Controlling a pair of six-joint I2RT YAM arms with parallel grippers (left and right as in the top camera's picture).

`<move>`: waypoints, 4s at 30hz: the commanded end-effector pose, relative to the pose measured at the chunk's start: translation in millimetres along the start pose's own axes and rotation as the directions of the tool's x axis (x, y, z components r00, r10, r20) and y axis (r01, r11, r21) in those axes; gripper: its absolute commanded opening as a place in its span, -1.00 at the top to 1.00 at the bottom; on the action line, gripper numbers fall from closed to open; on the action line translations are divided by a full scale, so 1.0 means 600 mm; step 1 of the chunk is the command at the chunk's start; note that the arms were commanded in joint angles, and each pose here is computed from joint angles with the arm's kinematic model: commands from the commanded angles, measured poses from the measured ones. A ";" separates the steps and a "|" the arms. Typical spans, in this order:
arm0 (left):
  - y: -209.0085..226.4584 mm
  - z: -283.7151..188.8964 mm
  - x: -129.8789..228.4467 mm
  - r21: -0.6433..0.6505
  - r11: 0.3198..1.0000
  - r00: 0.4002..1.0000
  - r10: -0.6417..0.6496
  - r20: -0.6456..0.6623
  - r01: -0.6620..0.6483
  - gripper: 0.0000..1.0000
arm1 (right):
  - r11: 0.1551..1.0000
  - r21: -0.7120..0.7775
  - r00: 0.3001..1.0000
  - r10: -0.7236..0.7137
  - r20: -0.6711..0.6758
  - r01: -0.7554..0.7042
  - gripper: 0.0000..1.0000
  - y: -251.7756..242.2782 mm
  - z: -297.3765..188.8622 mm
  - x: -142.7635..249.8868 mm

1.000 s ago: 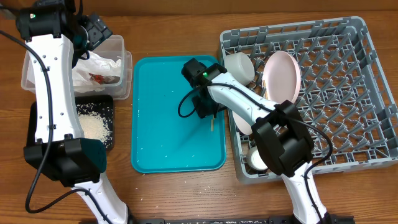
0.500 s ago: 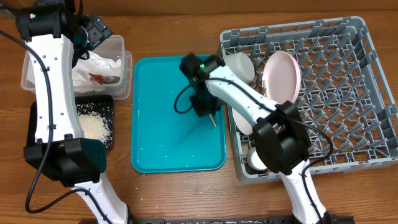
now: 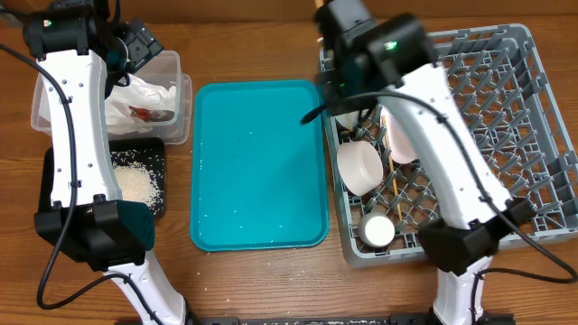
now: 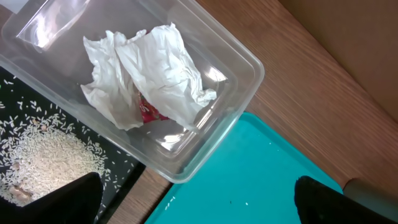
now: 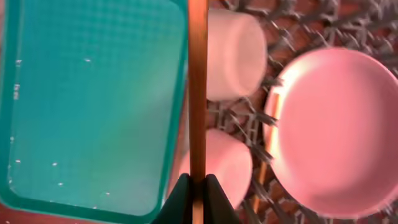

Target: Sort waste into correct bins and load items into the dishwasher

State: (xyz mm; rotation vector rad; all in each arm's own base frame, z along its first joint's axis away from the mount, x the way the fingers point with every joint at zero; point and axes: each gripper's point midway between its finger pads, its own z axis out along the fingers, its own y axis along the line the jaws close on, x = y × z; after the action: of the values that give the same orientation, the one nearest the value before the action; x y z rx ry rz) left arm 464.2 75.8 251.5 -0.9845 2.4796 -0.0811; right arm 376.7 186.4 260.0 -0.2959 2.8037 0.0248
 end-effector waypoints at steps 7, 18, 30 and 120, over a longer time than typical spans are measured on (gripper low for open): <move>-0.006 -0.006 -0.003 0.002 1.000 1.000 -0.001 0.017 0.001 -1.00 | 0.988 0.137 0.939 0.118 -0.321 -0.078 0.92 -0.107 0.075 0.162; -0.006 -0.006 -0.003 0.002 1.000 1.000 -0.002 0.017 0.002 -1.00 | 0.975 0.207 0.848 0.180 -0.499 -0.085 0.32 -0.142 0.139 0.253; -0.006 -0.006 -0.003 0.002 1.000 1.000 -0.002 0.017 0.001 -1.00 | 0.990 0.116 0.962 0.109 -0.249 -0.082 -0.36 -0.086 0.036 0.159; -0.007 -0.013 -0.004 0.009 1.000 1.000 0.001 0.023 -0.001 -1.00 | 0.978 -0.154 0.306 0.190 0.933 -0.139 -1.00 -0.225 0.054 0.305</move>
State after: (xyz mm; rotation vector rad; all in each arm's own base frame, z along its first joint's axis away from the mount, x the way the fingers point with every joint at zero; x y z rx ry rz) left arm 464.2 76.4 251.4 -0.9859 2.4783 -0.0763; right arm 245.2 21.0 175.0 0.0360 1.5888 0.2401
